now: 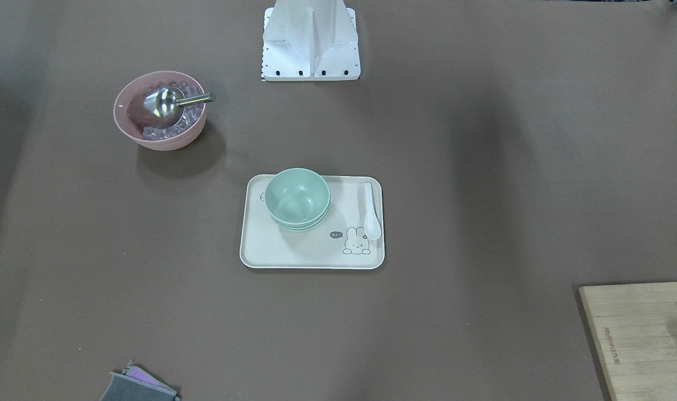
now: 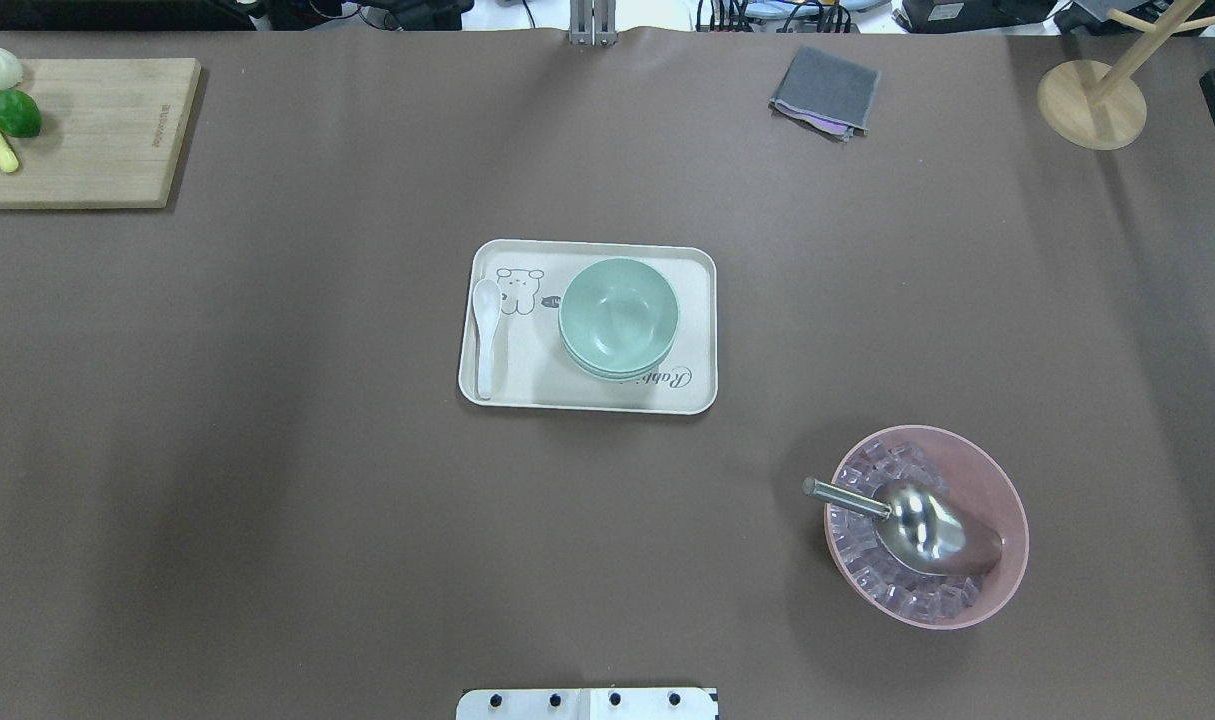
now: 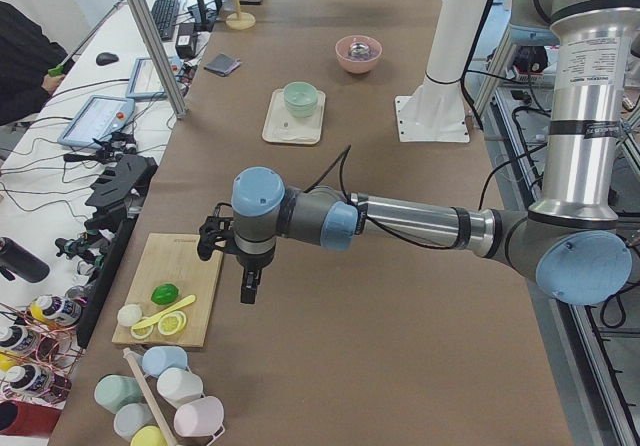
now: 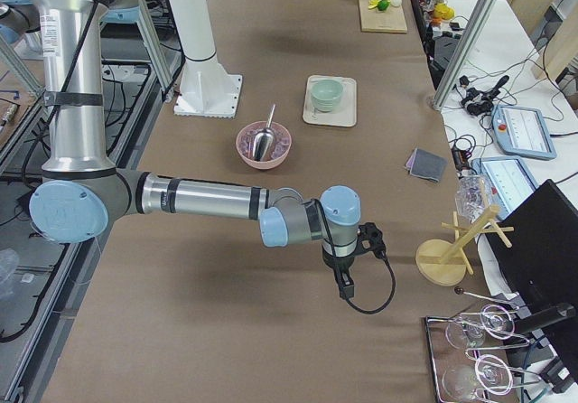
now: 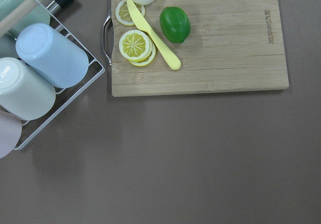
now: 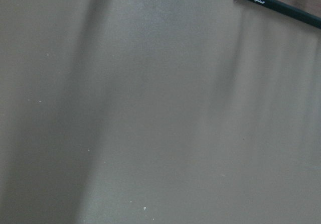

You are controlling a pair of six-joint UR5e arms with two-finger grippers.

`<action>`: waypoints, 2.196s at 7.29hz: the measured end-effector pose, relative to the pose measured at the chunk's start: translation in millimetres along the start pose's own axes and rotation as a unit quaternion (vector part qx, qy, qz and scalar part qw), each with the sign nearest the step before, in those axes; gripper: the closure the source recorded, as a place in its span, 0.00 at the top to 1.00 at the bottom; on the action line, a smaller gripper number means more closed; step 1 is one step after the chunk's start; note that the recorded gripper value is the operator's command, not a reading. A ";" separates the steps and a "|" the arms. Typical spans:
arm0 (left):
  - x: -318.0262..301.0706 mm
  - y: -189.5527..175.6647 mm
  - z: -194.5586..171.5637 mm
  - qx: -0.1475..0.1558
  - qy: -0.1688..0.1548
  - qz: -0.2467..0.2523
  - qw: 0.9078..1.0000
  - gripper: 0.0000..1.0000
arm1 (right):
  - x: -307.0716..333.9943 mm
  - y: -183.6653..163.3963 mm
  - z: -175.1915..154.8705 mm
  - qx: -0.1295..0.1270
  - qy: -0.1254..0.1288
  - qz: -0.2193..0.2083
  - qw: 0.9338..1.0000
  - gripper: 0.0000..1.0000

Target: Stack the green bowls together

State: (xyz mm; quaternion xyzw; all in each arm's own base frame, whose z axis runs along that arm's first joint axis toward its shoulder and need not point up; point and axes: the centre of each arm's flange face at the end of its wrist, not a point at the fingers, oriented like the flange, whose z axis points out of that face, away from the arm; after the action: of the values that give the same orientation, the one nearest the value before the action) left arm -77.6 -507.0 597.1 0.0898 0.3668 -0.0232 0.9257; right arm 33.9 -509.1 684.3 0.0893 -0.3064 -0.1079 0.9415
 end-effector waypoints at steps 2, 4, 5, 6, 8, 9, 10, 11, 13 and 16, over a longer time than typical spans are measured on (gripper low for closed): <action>-7.5 -0.8 9.9 -0.007 0.000 -0.020 1.000 0.98 | -6.9 -20.4 -4.0 -0.027 -0.030 0.044 0.998 1.00; -5.0 -4.2 11.2 -0.010 0.002 -0.033 0.999 0.98 | -28.3 -39.6 -30.5 -0.051 -0.058 0.085 0.993 1.00; -3.6 -6.2 11.4 -0.013 0.003 -0.042 0.999 0.98 | -37.9 -42.6 -43.3 -0.059 -0.063 0.094 0.992 1.00; -5.2 -5.4 13.4 -0.018 0.002 -0.050 0.999 0.98 | -44.3 -42.1 -51.9 -0.065 -0.065 0.100 0.991 1.00; -12.0 -1.3 21.7 -0.028 0.001 -0.059 0.998 0.98 | -45.4 -35.5 -52.3 -0.072 -0.064 0.104 0.990 1.00; -14.6 -0.3 24.9 -0.031 0.000 -0.060 0.998 0.98 | -44.4 -34.1 -50.5 -0.074 -0.064 0.106 0.990 1.00; -15.5 -0.8 26.8 -0.032 0.001 -0.060 0.998 0.98 | -44.5 -34.2 -50.2 -0.075 -0.065 0.107 0.989 1.00; -15.3 -2.3 27.2 -0.032 0.000 -0.060 0.998 0.98 | -44.6 -34.1 -50.1 -0.075 -0.066 0.108 0.989 1.00; -14.4 -3.2 27.0 -0.032 0.001 -0.059 0.998 0.98 | -42.7 -32.2 -47.0 -0.078 -0.066 0.110 0.989 1.00; -14.2 -3.3 27.5 -0.032 0.000 -0.059 0.998 0.98 | -33.4 -24.7 -34.5 -0.091 -0.067 0.121 0.986 1.00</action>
State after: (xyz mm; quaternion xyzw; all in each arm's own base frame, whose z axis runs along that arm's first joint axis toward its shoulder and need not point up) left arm -69.8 -515.6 626.0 0.0383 0.3724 -0.0656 0.9250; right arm 24.5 -520.6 632.4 -0.0416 -0.3662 -0.0262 0.9293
